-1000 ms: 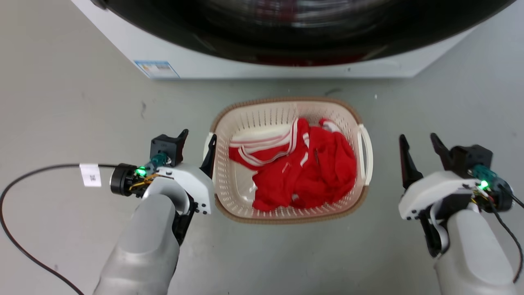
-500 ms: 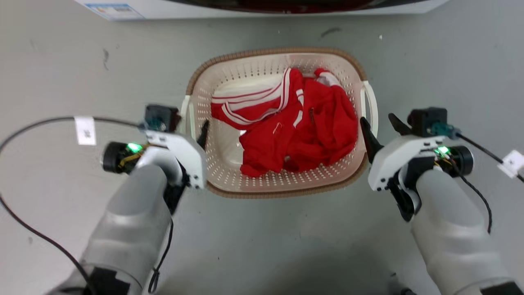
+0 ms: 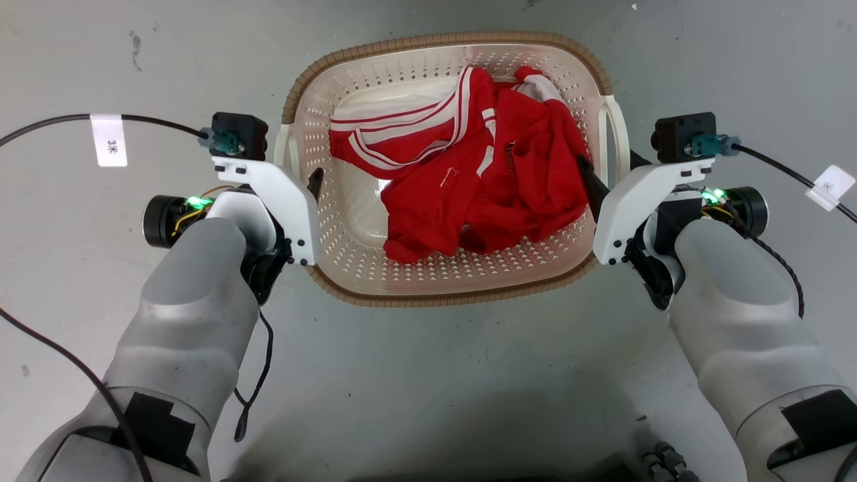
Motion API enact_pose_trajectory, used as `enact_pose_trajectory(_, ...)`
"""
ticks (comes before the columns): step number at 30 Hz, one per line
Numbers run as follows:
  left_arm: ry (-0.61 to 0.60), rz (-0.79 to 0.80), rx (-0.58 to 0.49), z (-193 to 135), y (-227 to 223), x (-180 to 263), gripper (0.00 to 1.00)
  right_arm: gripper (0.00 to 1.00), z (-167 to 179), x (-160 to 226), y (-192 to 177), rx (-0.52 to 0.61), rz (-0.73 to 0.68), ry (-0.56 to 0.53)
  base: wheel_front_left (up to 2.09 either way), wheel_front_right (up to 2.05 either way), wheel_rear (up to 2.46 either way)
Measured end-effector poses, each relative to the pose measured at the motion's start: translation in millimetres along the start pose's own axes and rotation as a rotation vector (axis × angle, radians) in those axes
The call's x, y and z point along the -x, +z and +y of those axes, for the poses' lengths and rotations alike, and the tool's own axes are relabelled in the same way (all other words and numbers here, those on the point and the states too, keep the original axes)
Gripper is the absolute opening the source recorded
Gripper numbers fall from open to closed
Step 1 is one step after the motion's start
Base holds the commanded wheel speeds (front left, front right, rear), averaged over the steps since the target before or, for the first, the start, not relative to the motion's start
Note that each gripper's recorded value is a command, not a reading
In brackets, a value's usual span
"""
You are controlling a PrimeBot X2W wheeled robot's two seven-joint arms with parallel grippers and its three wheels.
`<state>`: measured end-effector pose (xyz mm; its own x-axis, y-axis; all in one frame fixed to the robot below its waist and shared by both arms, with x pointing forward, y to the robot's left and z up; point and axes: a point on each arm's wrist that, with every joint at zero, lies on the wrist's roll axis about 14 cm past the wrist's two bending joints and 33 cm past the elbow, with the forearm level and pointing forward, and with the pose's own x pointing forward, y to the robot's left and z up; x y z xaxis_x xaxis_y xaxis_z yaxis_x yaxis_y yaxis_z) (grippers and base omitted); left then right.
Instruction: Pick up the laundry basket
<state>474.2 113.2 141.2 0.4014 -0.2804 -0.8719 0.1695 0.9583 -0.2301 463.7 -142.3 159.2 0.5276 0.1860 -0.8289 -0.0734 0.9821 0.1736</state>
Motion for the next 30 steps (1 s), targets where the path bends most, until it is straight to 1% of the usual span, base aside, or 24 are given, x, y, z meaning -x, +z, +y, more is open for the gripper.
enact_pose_trajectory(1,-0.003,0.006,0.008,-0.5,-0.4,-0.7,0.00,0.14,0.4,-0.9,-1.1,0.001,0.010,0.002,0.00,0.00,0.00)
enact_pose_trajectory(2,-0.007,0.017,0.013,-1.5,-1.4,-1.4,0.00,0.00,1.1,-1.8,-2.2,0.002,0.022,0.004,0.00,0.00,0.00)
enact_pose_trajectory(9,-0.018,0.023,0.019,-1.7,0.5,-0.7,0.00,0.00,2.9,-2.1,-4.6,-0.001,0.052,0.016,0.00,0.00,0.00)
enact_pose_trajectory(15,-0.027,0.027,0.026,-7.8,5.1,12.6,0.00,0.00,6.6,8.7,0.7,-0.004,0.067,0.027,0.00,0.00,0.00)
enact_pose_trajectory(19,-0.030,0.062,0.042,-13.4,1.1,30.3,0.00,0.00,10.7,24.5,-1.5,-0.016,0.105,0.033,0.00,0.00,0.00)
enact_pose_trajectory(30,-0.049,0.109,0.077,-32.5,4.5,95.4,0.00,0.00,20.3,81.6,10.9,-0.049,0.156,0.055,0.00,0.00,0.00)
